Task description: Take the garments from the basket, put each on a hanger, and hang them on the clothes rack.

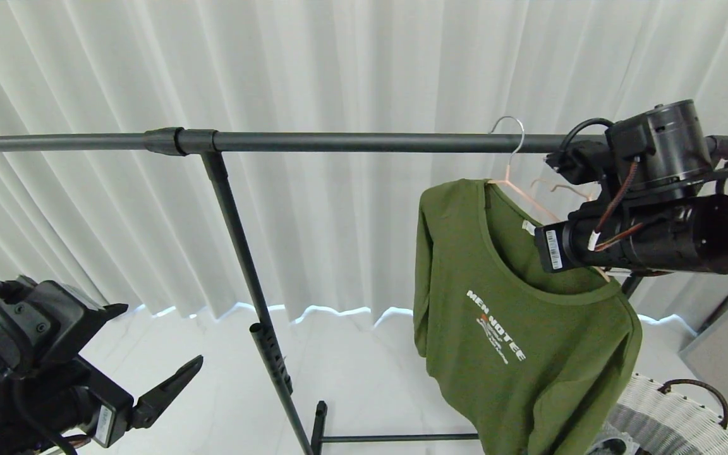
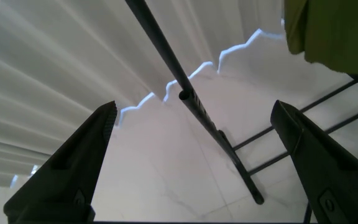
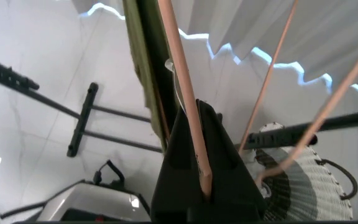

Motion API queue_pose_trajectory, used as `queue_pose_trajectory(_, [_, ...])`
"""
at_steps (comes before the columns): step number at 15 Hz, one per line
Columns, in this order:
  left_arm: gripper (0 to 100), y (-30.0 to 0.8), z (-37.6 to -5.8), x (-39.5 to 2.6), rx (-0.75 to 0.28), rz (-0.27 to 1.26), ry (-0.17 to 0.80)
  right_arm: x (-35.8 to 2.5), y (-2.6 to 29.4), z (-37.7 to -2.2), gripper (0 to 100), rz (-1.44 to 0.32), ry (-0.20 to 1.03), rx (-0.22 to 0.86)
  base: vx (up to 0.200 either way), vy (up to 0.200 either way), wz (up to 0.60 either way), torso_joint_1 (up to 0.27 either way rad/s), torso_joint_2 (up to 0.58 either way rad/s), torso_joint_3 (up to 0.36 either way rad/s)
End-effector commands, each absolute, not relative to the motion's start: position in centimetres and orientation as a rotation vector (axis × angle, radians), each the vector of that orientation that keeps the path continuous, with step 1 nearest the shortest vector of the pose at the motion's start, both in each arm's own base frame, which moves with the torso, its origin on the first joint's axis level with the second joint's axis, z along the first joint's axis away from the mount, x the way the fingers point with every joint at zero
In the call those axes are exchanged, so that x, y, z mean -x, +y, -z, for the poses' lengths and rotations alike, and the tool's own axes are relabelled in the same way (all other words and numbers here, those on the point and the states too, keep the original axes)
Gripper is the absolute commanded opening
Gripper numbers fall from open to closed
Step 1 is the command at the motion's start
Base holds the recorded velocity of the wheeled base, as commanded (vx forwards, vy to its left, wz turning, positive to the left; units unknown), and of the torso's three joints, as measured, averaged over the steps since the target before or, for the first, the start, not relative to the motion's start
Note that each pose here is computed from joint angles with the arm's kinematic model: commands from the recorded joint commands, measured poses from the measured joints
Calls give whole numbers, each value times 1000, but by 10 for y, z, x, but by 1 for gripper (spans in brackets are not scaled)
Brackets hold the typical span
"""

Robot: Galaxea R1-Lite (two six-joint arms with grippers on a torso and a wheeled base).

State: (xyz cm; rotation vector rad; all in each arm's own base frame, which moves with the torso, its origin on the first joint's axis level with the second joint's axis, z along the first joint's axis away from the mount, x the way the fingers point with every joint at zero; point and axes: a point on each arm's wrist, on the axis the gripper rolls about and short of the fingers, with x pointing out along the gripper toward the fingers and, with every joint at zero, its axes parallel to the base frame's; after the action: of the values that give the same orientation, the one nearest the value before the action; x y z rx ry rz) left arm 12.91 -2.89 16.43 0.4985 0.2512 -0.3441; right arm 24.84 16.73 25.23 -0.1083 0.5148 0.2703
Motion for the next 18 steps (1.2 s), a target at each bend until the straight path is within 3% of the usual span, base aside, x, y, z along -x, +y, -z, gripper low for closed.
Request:
queue_pose_trajectory(1, [100,-29,-165,-129,-500,348,248,-264,181,-241,0,-273,529,115,0,0,0,0,0,0])
queue_pose_trajectory(10, [100,-29,-165,-129,-500,346,247,-265,190,-236,0,-294,532,119,0,0,0,0,0,0])
queue_pose_trajectory(11, [100,-29,-165,-129,-499,346,249,-264,191,-236,100,-296,531,120,0,0,0,0,0,0])
queue_pose_trajectory(15, [100,-28,-164,-128,-489,338,255,-240,200,-251,100,-308,491,39,0,0,0,0,0,0])
queue_pose_trajectory(18, [100,-21,-163,-130,-480,282,272,-211,191,-264,100,-304,450,17,0,0,0,0,0,0])
